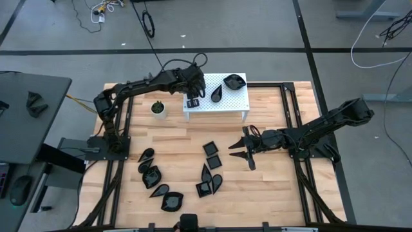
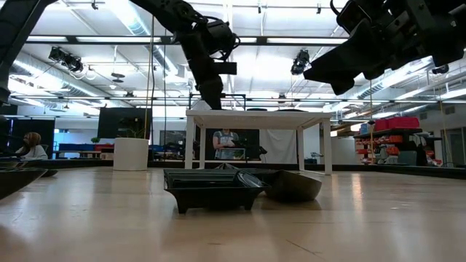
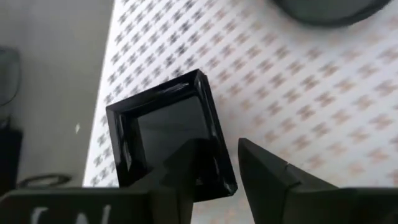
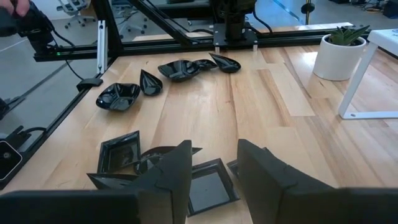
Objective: Pick & Place Mini shaped plates
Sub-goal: Stack the black plate on top of the black plate on the shelf
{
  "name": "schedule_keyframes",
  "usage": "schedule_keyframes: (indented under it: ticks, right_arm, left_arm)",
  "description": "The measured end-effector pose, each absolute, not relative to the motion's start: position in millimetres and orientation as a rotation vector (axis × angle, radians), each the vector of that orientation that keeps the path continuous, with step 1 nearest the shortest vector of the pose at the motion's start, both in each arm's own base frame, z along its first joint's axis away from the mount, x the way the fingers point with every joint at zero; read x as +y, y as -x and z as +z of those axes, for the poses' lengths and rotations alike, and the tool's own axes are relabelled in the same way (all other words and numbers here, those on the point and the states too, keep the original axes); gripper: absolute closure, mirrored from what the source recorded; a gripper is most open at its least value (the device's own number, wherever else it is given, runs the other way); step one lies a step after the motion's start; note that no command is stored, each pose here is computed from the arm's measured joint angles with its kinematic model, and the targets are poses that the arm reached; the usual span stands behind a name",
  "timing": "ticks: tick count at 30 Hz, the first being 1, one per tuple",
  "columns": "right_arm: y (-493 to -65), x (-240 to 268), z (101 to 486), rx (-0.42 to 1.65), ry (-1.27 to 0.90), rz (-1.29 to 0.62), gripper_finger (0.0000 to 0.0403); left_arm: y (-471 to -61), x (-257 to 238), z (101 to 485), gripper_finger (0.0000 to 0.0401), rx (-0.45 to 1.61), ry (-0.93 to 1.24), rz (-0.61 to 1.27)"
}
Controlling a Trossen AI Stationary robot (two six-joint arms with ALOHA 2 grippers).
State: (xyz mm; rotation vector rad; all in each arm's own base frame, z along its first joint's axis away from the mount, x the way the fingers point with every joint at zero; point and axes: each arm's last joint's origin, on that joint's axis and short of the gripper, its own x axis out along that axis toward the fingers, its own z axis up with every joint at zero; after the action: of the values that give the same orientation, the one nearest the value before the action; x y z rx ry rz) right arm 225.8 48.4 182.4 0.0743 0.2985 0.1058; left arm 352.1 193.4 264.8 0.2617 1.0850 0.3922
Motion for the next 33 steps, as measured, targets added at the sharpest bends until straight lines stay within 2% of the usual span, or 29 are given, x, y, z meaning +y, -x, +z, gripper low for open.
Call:
schedule_keyframes:
  ticks: [5,9,16,27,33]
  right_arm:
    - [-225.8,48.4,182.4,0.299,-0.074,0.106,0.0273]
    - [-225.8,48.4,182.4,0.299,-0.074,0.106,0.0273]
    - [-225.8,48.4,182.4,0.299,-0.074,0.106,0.0273]
    - [-225.8,48.4,182.4,0.299,-0.074,0.106,0.0273]
    - [-225.8,48.4,182.4,0.298,-0.074,0.105,0.0273]
  left_arm:
    - [-355.5,190.8,265.8,0.0305,1.052,-0.31,0.288]
    - [-356.8,188.0,265.7,0.032,1.082,-0.449,0.219]
    - [-357.5,185.3,266.3,0.0319,1.185,-0.617,0.305]
    - [-358.6,184.2,265.8,0.0283,1.127,-0.485,0.316]
    - [-358.6,184.8,266.0,0.0292,1.114,-0.443,0.344]
